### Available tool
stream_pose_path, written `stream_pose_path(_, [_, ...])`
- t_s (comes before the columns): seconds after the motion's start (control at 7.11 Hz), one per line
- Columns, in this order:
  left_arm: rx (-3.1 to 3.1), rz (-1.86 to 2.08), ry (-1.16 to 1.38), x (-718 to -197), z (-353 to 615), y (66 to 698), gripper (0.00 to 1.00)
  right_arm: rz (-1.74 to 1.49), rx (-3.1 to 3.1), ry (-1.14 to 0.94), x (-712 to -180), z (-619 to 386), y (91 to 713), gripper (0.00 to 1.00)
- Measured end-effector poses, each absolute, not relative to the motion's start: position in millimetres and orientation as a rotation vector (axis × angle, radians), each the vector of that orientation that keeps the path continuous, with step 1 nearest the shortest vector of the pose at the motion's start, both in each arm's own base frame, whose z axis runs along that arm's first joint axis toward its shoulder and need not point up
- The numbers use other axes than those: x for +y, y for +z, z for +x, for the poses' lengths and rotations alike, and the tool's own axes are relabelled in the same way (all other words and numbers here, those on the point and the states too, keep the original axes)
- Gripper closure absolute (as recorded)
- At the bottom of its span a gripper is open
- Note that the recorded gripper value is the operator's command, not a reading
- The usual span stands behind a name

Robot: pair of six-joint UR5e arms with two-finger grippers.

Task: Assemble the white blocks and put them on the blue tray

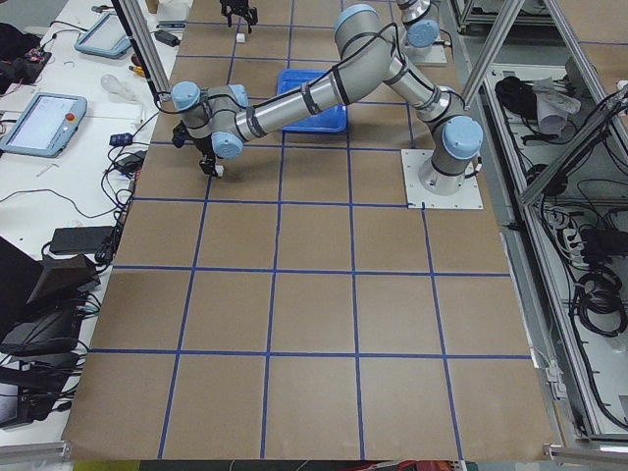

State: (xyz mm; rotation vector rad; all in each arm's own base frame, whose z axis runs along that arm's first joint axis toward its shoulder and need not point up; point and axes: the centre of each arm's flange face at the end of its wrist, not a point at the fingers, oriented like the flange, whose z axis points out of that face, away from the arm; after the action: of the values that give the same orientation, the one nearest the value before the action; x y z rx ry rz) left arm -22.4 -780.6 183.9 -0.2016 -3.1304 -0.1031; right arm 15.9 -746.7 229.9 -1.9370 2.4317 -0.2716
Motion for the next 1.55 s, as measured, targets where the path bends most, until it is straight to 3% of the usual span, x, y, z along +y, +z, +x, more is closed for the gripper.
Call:
stream_pose_path(0.14, [-3.133, -0.204, -0.090, -781.8, -22.0, 185.4, 0.69, -1.984, 2.335, -0.331, -750.2, -1.6, 219.5, 0.07])
stream_pose_path(0.28, [-3.135, -0.206, -0.074, -783.2, -21.4, 187.0, 0.74, -1.987, 2.269, -0.390, -751.6, -21.5, 209.0, 0.07])
stream_pose_path(0.84, [-3.125, -0.205, -0.079, -770.8, -36.6, 229.4, 0.77, -1.899, 2.139, -0.531, -749.7, -56.5, 187.8, 0.07])
stream_pose_path(1.55, [-3.061, -0.077, -0.227, -641.2, -160.7, 299.7, 0.86, -1.920, 1.984, -0.558, -739.8, -71.6, 180.2, 0.03])
